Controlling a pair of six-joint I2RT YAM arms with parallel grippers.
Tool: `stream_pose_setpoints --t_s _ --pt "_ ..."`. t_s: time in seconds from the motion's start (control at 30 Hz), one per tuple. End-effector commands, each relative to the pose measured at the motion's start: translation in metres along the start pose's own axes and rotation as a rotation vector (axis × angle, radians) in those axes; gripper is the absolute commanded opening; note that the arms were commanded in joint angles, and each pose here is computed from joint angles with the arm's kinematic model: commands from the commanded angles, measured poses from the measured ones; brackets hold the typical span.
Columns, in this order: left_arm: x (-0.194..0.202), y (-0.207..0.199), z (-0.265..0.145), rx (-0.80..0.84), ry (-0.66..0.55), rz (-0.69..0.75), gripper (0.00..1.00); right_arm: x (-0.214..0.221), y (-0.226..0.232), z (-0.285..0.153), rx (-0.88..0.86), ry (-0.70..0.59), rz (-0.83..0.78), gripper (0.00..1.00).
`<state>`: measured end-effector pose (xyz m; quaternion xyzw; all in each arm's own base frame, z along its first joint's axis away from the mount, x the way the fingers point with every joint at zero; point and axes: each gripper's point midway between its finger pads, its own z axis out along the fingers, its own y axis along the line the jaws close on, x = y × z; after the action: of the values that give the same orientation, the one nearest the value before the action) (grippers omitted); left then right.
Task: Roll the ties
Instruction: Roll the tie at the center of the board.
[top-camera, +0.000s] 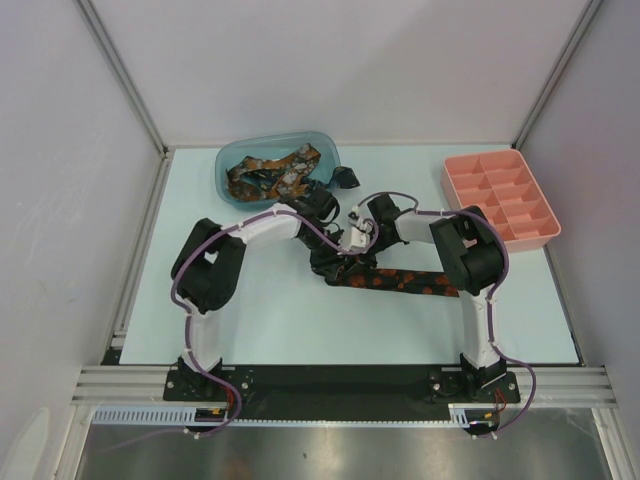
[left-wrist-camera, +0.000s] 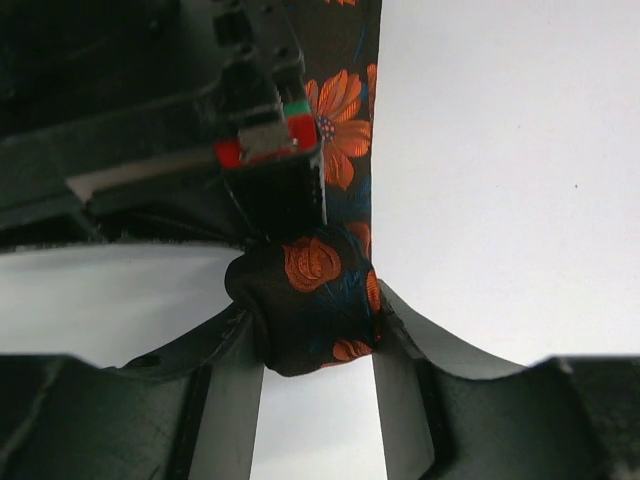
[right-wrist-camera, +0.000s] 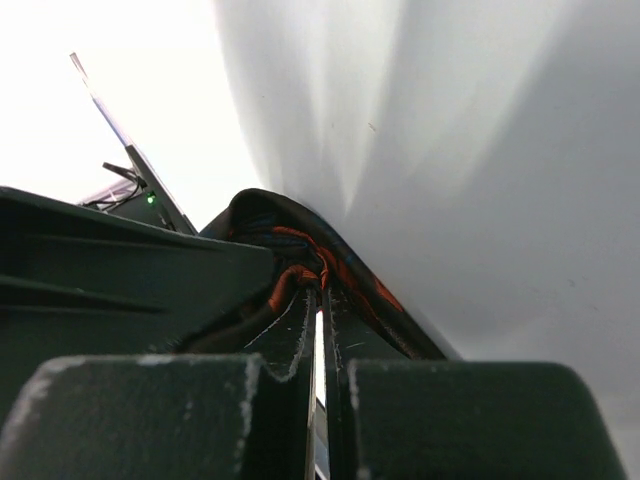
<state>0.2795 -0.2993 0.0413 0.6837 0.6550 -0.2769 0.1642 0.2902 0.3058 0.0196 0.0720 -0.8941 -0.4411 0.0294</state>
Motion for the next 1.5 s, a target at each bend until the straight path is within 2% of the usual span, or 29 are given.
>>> stream_pose_setpoints --t_s 0.0,0.07,0.2,0.4,0.47,0.8,0.9,1.1,1.3,1.43,1.47 --pt "-0.018 -0.01 0.013 0.051 -0.029 0.015 0.47 -0.003 -0.011 0.002 0.06 -0.041 -0.021 0.0" --pt "-0.016 -0.013 0.016 0.06 -0.013 0.015 0.46 -0.002 -0.011 0.002 0.055 -0.042 -0.018 0.0" --pt "-0.009 -0.012 0.02 0.046 0.039 0.024 0.38 -0.002 0.001 -0.004 0.004 -0.035 -0.014 0.0" --pt "0.015 -0.017 0.027 0.049 0.139 0.066 0.33 0.001 0.024 -0.029 -0.085 -0.036 -0.026 0.17" --pt "0.023 -0.017 0.031 0.058 0.168 0.06 0.33 0.002 0.023 -0.035 -0.092 -0.036 -0.027 0.19" --pt "0.027 -0.014 0.036 0.065 0.208 0.081 0.33 0.007 0.033 -0.058 -0.128 -0.043 -0.011 0.41" --pt "0.027 -0.013 0.036 0.063 0.212 0.088 0.34 0.006 0.042 -0.061 -0.155 -0.052 -0.017 0.42" --pt "0.027 -0.012 0.036 0.06 0.214 0.09 0.35 0.009 0.043 -0.062 -0.158 -0.054 0.007 0.44" --pt "0.027 -0.012 0.035 0.062 0.212 0.095 0.38 0.009 0.026 -0.036 -0.103 -0.028 0.019 0.42" --pt "0.027 -0.015 0.035 0.066 0.208 0.092 0.41 0.006 0.013 -0.029 -0.065 -0.03 0.006 0.3" --pt "0.026 -0.015 0.035 0.068 0.203 0.091 0.44 0.005 0.008 -0.03 -0.045 -0.037 0.001 0.22"
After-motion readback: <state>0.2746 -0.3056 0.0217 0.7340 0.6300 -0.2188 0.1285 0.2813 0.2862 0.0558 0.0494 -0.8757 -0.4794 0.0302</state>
